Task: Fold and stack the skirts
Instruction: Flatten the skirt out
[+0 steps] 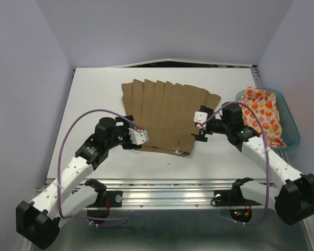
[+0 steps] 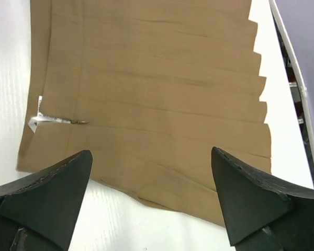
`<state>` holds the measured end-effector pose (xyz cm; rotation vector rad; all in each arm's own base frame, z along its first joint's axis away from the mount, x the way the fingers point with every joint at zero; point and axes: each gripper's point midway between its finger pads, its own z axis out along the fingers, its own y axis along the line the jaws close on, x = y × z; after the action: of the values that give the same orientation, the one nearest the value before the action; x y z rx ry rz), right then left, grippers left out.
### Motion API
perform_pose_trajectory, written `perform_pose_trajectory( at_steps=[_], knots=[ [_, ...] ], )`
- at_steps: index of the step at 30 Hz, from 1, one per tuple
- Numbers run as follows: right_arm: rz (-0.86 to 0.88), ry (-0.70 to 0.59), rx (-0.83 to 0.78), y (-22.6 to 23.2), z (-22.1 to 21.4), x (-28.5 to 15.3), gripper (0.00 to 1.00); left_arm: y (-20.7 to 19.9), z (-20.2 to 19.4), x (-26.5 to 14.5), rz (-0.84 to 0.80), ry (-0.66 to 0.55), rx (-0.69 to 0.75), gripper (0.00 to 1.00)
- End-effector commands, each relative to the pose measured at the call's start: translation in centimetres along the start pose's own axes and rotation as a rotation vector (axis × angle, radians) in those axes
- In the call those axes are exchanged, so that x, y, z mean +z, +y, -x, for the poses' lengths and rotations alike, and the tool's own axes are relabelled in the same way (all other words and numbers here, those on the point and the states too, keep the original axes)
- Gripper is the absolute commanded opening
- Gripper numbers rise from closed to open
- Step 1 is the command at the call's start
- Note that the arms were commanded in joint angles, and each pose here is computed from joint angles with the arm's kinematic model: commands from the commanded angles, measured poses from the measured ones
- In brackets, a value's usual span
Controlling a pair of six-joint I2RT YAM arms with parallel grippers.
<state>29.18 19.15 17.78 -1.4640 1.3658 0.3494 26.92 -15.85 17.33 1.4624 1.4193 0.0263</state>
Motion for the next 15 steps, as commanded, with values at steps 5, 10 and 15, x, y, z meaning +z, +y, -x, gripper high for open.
perform_pose_trajectory(
  at_steps=[5,10,15],
  knots=[
    [-0.179,0.015,0.219,-6.7,5.1,-2.1,0.99,3.7,2.1,-2.6,0.064,0.032,-0.402,0.83],
    [-0.021,0.07,0.605,-7.5,5.9,2.2,0.74,11.1,-3.2,0.1,0.123,0.105,-0.886,0.79],
    [0.059,0.112,0.758,-6.7,5.5,7.4,0.6,14.4,-4.8,4.3,0.114,0.057,-1.142,0.79]
  ],
)
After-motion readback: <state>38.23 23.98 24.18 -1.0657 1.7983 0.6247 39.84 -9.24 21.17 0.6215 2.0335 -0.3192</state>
